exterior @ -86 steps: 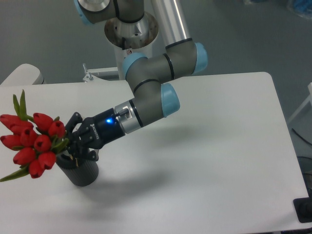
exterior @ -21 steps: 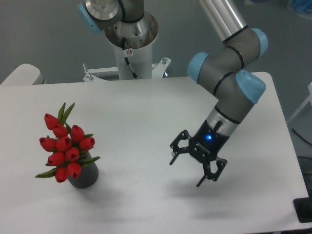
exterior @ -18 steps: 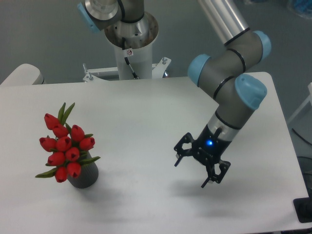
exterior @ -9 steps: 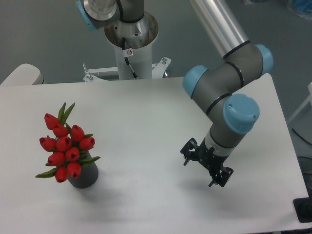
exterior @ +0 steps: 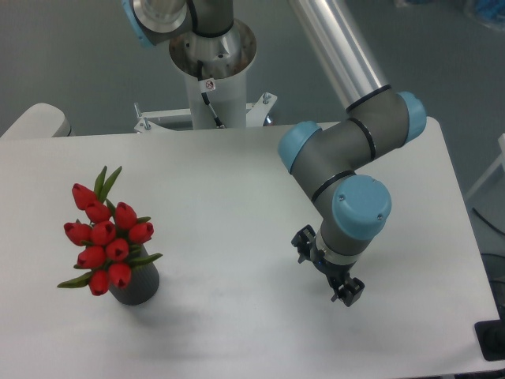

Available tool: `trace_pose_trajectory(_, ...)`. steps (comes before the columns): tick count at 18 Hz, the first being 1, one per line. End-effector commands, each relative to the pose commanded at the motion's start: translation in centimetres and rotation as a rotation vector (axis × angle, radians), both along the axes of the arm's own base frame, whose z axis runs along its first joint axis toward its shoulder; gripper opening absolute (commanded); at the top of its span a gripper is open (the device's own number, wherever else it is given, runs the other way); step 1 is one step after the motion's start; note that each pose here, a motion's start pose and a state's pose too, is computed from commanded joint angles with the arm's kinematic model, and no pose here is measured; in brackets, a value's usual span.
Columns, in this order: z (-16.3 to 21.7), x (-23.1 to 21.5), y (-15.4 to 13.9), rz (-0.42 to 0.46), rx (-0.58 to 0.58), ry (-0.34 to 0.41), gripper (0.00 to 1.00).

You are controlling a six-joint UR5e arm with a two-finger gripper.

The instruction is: Insert the flowers into the vase

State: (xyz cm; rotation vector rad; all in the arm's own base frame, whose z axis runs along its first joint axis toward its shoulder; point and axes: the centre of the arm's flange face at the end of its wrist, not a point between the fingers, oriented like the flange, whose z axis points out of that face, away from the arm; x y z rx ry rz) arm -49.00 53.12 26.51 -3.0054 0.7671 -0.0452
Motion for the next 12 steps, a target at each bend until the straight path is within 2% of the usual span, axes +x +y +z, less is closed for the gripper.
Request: trace_pose_trajectory(12, 0.25, 0.17, 0.18, -0.034, -0.013, 0.034, 1.0)
